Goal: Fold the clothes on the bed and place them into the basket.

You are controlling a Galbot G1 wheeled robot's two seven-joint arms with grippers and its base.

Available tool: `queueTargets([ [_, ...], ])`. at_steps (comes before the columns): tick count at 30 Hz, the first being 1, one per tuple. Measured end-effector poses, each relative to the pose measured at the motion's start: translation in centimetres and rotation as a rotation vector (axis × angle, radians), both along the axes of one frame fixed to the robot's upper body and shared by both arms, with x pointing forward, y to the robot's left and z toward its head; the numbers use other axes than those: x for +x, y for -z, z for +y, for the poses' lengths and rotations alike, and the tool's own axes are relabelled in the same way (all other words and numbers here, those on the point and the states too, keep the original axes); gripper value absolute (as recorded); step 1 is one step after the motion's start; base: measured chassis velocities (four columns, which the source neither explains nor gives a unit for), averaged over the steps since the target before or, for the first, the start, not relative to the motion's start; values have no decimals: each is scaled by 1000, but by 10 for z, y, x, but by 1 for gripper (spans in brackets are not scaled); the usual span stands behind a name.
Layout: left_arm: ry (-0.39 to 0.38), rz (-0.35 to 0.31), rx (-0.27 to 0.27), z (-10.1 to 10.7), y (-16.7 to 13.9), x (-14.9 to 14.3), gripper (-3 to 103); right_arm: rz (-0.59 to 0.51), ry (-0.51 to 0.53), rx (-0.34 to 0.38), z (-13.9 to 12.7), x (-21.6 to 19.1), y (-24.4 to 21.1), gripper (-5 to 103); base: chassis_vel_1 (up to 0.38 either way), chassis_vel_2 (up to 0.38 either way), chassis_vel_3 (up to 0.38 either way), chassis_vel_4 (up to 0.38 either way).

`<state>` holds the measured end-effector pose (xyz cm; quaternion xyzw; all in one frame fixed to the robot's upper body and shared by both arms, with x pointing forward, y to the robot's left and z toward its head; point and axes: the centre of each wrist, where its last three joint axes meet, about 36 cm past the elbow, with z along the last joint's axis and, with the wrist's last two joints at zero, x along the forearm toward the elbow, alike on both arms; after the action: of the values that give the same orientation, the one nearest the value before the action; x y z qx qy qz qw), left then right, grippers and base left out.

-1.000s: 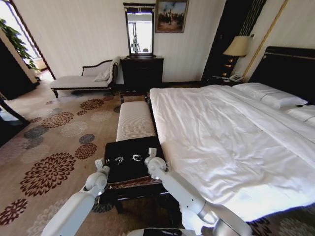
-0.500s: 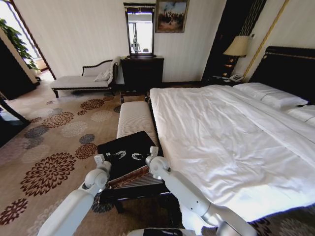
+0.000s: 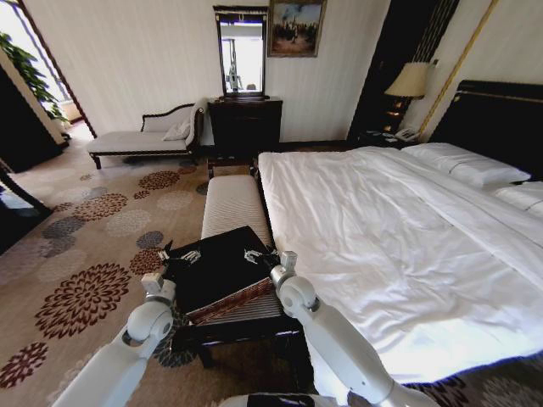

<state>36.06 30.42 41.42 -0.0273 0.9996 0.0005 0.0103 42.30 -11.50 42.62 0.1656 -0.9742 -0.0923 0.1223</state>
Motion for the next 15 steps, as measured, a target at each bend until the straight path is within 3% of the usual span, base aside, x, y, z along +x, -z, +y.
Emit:
queueTargets([
  [5,-94,-49,-7,27,-6,-39,100,-102,57,-74,-41,-28,10,100,0,0,0,0],
  [11,-137,-74,14,42,-11,-74,100,-142,101,-105,-58,-48,19,100,0,0,0,0],
  [15,-143,-63,43,50,-5,-115,100,-201,154,-154,-76,-73,29,100,0,0,0,0],
])
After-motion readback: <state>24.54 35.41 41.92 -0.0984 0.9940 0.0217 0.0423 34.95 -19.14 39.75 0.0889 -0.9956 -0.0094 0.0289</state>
